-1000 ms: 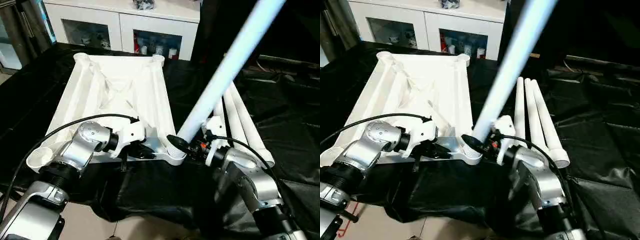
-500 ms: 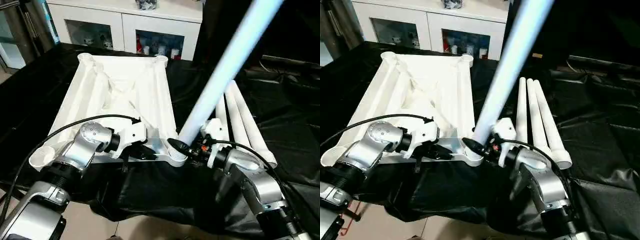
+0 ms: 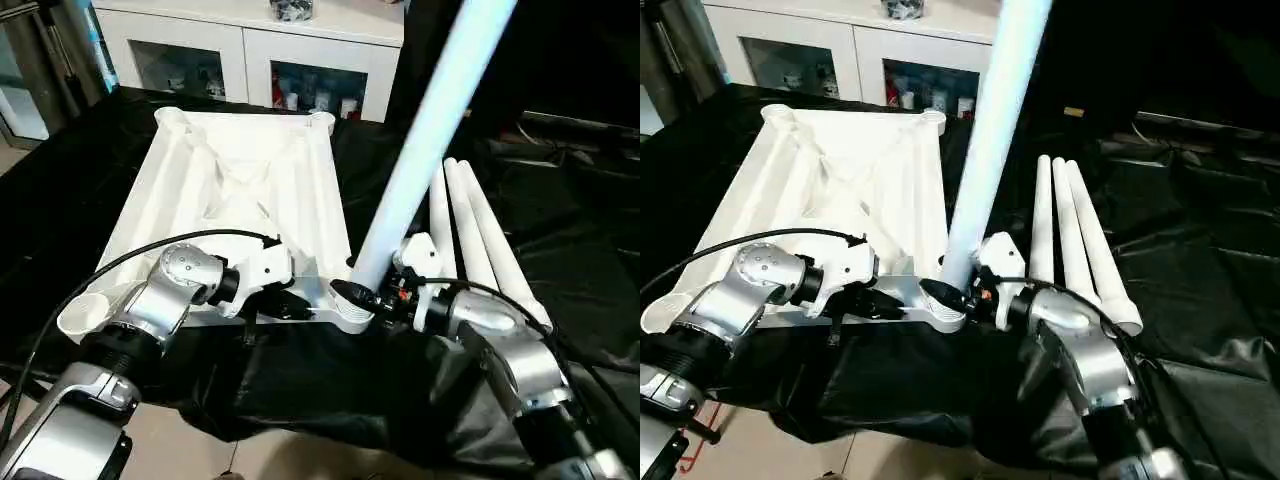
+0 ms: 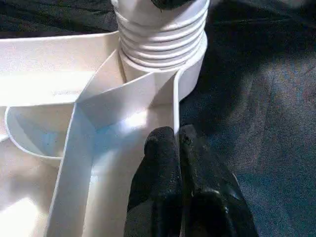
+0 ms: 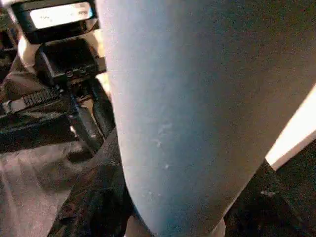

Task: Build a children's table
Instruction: Insert table leg to table base

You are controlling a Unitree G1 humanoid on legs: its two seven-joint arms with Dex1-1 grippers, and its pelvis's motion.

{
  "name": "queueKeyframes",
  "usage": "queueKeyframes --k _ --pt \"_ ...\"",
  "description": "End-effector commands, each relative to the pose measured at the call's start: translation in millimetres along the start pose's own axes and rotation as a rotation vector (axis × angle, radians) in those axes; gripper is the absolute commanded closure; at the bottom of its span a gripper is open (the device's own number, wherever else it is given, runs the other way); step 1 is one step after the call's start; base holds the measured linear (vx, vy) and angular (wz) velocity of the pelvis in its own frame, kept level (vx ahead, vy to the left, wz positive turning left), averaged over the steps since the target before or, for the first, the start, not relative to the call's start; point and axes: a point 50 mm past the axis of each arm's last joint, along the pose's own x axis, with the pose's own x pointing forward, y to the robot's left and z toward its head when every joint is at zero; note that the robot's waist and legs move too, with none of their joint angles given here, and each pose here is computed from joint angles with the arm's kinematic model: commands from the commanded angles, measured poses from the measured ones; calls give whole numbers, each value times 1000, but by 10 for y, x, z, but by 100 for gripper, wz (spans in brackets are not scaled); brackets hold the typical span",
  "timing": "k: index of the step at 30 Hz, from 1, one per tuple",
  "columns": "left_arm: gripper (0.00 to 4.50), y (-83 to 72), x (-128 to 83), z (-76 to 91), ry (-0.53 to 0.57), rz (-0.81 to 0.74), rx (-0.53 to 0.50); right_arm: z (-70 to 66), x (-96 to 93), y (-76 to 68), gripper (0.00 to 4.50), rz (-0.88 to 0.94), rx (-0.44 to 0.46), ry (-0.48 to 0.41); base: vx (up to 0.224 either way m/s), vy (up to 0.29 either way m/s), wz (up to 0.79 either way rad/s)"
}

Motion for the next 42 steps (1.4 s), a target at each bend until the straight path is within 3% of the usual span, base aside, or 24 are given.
queueKeyframes --k 1,11,18,27,34,36,42 --pt "450 51 -35 127 -21 2 55 -293 -25 77 259 56 77 139 0 0 0" --pt "450 2 -18 177 -43 -58 83 -314 -66 53 259 234 104 179 0 0 0" --pt "450 -26 -37 182 -49 -72 90 -377 -97 19 259 279 68 226 0 0 0" --pt "450 49 -97 176 -53 24 68 -387 25 -114 259 62 68 174 0 0 0" --pt "450 102 -104 303 -83 106 30 -437 237 -212 259 -200 129 168 0 0 0" --pt "450 130 -43 394 -90 169 -24 -400 399 -231 259 -297 199 157 0 0 0" --pt "450 130 245 581 -86 297 -81 -346 657 -210 259 -390 277 185 0 0 0"
